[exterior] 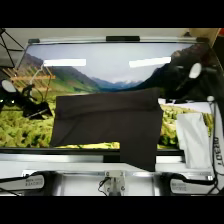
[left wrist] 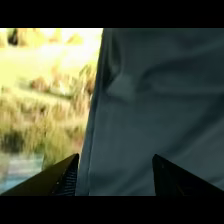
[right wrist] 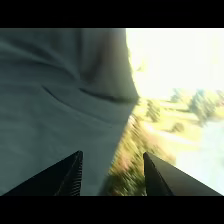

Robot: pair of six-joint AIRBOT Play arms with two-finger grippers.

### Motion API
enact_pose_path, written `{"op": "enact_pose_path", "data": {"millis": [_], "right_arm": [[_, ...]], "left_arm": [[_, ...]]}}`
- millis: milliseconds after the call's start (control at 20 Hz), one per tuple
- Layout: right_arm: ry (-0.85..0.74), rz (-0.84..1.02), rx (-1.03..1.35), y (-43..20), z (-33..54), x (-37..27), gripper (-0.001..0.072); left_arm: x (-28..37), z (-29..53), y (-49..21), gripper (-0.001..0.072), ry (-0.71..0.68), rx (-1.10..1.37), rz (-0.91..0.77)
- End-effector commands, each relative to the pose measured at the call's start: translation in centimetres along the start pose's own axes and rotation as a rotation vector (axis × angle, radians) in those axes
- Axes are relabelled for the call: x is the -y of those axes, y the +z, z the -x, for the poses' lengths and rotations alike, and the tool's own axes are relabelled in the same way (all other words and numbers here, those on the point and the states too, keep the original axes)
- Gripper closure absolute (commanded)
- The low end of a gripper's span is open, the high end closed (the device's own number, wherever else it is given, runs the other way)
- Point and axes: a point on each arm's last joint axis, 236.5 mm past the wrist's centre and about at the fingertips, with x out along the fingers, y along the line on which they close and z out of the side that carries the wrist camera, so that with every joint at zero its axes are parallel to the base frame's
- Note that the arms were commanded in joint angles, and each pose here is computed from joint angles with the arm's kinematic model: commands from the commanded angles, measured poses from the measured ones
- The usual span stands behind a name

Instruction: Fold the shirts.

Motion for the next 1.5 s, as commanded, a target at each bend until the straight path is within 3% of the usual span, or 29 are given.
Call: {"op": "enact_pose_path", "data": {"millis": [0,250,500,550,750,800,1000,1050,1300,1400,1450], "right_arm": [[0.025,-0.112,0.041,-2.4,4.6,3.9,0.0207],[0.110,-0.218,0.158,-2.5,7.9,5.4,0.0207],[0.159,-0.206,0.152,-2.5,8.0,4.3,0.0207],[0.160,-0.200,0.137,-2.8,8.0,4.2,0.0207],[0.178,-0.201,0.108,-3.5,7.9,3.6,0.0207],[0.186,-0.204,0.097,-4.0,7.7,3.2,0.0207],[0.223,-0.126,-0.051,-12.1,2.8,-1.5,0.0192],[0.226,-0.080,-0.086,-14.8,0.6,-2.1,0.0041],[0.344,-0.104,-0.261,-23.4,-6.4,-5.8,0.0046],[0.331,-0.151,-0.239,-23.6,-8.2,-5.7,0.0137],[0.331,-0.172,-0.218,-23.3,-8.7,-5.8,0.0137]], "left_arm": [[-1.7,-0.8,-7.6,0.0182,-0.028,-0.102,0.062],[-3.2,-6.4,-15.0,0.0182,-0.048,-0.103,0.099],[-2.3,-7.6,-12.3,0.0186,-0.098,0.051,0.136],[-2.0,-7.7,-11.6,0.0228,-0.115,0.079,0.149],[-1.7,-8.0,-11.6,0.0615,-0.132,0.083,0.173],[-1.7,-8.0,-11.7,0.0667,-0.134,0.079,0.180],[-1.7,-7.9,-11.7,0.0667,-0.133,0.083,0.188],[-1.7,-8.0,-11.7,0.0667,-0.133,0.083,0.188],[-1.6,-8.0,-11.8,0.0667,-0.135,0.077,0.182],[-1.6,-8.0,-11.9,0.0667,-0.135,0.075,0.179],[-1.6,-8.0,-11.9,0.0667,-0.135,0.075,0.179]]}}
